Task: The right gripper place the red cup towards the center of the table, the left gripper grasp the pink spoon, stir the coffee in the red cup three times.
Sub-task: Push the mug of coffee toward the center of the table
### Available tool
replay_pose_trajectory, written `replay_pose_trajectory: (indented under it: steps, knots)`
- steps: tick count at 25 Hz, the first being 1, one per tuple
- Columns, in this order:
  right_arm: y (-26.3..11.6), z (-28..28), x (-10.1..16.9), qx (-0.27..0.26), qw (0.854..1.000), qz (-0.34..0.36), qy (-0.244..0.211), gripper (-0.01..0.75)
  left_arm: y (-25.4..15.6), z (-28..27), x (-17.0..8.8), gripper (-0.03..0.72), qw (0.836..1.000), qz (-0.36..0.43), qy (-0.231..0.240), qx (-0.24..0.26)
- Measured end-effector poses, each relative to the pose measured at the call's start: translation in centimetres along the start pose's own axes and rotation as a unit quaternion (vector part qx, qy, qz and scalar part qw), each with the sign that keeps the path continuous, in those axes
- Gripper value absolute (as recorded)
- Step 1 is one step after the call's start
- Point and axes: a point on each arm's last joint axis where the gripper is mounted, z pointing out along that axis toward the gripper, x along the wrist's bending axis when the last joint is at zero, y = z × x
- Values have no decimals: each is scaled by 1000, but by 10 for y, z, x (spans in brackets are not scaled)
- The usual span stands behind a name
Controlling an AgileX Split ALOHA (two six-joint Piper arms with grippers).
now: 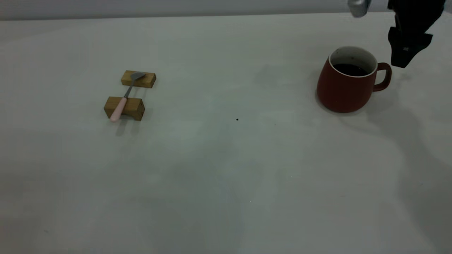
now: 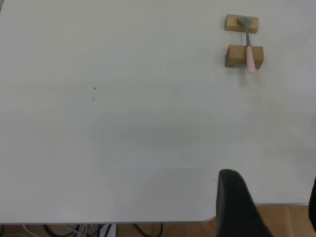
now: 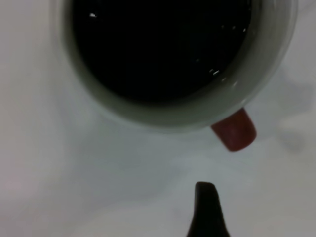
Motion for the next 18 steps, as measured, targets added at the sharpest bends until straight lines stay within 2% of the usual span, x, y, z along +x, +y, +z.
replay_pose_trajectory:
  steps: [6,18]
  knots:
    - [5,18,-3,-8,999,-44,-8,583,0,0,0,432,1000,0,0,0]
    - [18,29,9,-54,992,-107,27,583,0,0,0,432,1000,0,0,0]
